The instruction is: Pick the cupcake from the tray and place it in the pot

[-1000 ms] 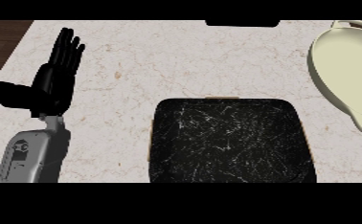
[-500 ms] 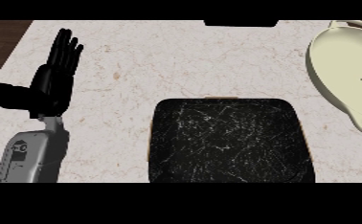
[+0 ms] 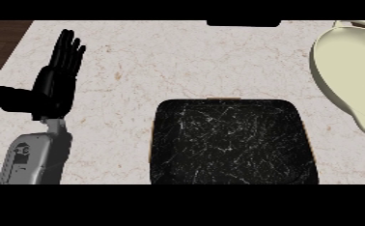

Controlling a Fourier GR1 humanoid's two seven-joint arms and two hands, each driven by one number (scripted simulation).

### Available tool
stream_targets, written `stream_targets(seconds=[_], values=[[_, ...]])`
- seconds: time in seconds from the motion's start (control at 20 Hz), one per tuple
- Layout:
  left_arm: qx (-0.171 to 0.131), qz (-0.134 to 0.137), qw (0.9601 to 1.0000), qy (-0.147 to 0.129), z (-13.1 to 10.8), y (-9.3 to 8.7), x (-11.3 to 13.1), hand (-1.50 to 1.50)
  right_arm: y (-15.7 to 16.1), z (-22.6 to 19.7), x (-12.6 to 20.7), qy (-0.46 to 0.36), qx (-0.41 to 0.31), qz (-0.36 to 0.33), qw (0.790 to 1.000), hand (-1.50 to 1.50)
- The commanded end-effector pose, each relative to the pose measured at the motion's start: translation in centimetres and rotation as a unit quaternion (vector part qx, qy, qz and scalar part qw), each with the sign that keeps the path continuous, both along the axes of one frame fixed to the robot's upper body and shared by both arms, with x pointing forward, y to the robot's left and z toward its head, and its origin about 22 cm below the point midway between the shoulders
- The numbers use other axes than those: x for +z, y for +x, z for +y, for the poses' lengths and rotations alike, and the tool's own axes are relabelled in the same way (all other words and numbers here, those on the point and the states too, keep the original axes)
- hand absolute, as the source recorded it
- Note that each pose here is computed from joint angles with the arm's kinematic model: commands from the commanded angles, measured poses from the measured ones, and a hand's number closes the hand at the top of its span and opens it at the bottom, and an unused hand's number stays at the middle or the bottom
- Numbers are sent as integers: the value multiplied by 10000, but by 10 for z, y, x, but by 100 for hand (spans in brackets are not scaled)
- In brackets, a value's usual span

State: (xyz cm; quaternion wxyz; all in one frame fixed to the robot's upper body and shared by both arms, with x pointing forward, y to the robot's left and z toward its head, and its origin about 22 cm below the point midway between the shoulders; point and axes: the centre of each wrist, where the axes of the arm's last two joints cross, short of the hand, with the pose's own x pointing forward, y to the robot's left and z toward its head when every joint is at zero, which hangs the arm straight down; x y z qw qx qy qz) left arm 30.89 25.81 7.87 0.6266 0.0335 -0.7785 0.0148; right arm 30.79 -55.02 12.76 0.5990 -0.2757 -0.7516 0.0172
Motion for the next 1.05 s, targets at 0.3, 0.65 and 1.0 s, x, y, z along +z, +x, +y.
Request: stream_targets(seconds=[0.3,0.65,1.0], values=[[-17,34,10000,10,-5,-1,1,0,-60,-51,27,546,-347,-517,9966,-150],[6,23,10000,-12,-3,-7,-5,0,-95,-69,22,555,-391,-681,9954,-150],[-31,-17,9999,-146,-6,-4,8,0,-121,-79,13,519,-547,-606,9953,-150]])
